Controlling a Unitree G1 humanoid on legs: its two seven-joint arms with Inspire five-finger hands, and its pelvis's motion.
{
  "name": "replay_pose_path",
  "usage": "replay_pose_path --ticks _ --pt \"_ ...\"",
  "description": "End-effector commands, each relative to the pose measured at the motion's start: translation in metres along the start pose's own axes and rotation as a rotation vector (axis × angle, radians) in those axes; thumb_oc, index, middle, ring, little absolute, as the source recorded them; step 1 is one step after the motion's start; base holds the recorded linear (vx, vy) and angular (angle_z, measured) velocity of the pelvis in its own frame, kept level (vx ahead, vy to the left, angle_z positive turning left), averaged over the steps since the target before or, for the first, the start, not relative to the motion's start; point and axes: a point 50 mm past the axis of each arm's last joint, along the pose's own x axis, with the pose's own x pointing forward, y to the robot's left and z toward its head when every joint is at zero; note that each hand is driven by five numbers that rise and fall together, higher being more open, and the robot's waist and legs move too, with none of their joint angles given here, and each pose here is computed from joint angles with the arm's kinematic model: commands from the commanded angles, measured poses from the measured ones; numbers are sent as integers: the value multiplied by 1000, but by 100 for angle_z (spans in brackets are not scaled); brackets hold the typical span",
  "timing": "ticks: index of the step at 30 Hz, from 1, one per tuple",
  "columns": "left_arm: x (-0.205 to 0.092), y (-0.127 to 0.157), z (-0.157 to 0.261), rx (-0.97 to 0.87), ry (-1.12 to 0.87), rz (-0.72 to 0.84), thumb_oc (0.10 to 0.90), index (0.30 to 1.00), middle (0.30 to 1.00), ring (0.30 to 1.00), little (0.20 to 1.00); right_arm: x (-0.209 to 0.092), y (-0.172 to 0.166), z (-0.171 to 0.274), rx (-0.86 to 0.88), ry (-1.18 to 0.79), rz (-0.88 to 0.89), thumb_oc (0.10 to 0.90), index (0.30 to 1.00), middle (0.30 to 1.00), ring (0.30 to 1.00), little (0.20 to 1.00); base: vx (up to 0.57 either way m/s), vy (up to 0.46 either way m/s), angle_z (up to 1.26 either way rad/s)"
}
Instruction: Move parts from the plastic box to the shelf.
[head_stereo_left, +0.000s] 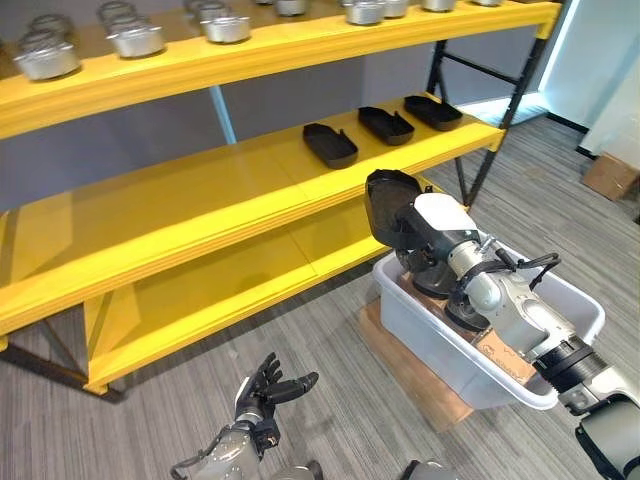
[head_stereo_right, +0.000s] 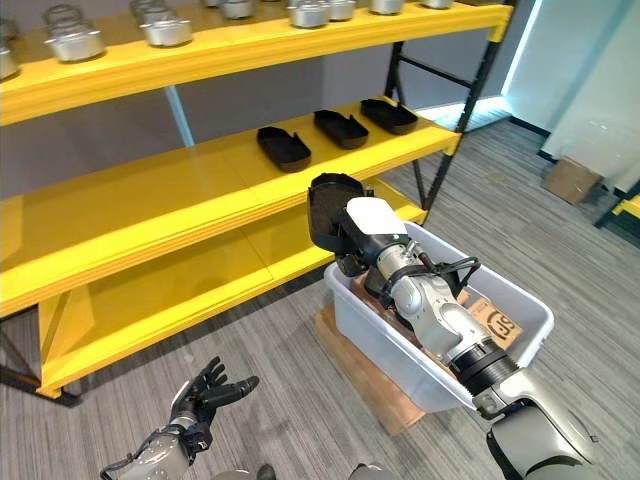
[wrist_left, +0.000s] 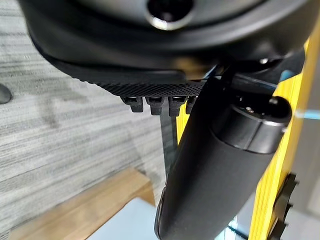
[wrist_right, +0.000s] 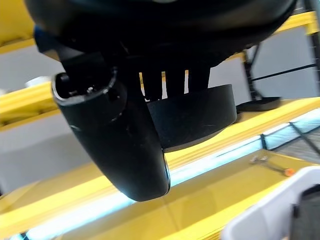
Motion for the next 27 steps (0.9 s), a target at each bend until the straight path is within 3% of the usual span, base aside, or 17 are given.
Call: replay_pose_path --ticks 1,5,9,27 --pt "-1 -22 40 85 -191 -135 900 1000 1000 1000 1000 12 -79 26 -82 -146 -310 400 300 300 300 300 89 -94 88" --pt "2 -28 42 113 -185 -177 900 1000 1000 1000 1000 4 -88 15 -86 -116 -333 400 300 300 300 300 122 -123 171" --pt "2 -24 42 114 -188 -153 900 1000 1000 1000 1000 3 -84 14 -65 -114 -319 400 300 300 300 300 76 -189 65" --pt "-5 -11 25 58 -125 -92 900 1000 1000 1000 1000 -1 -79 21 37 -158 -301 400 300 300 300 300 41 -137 21"
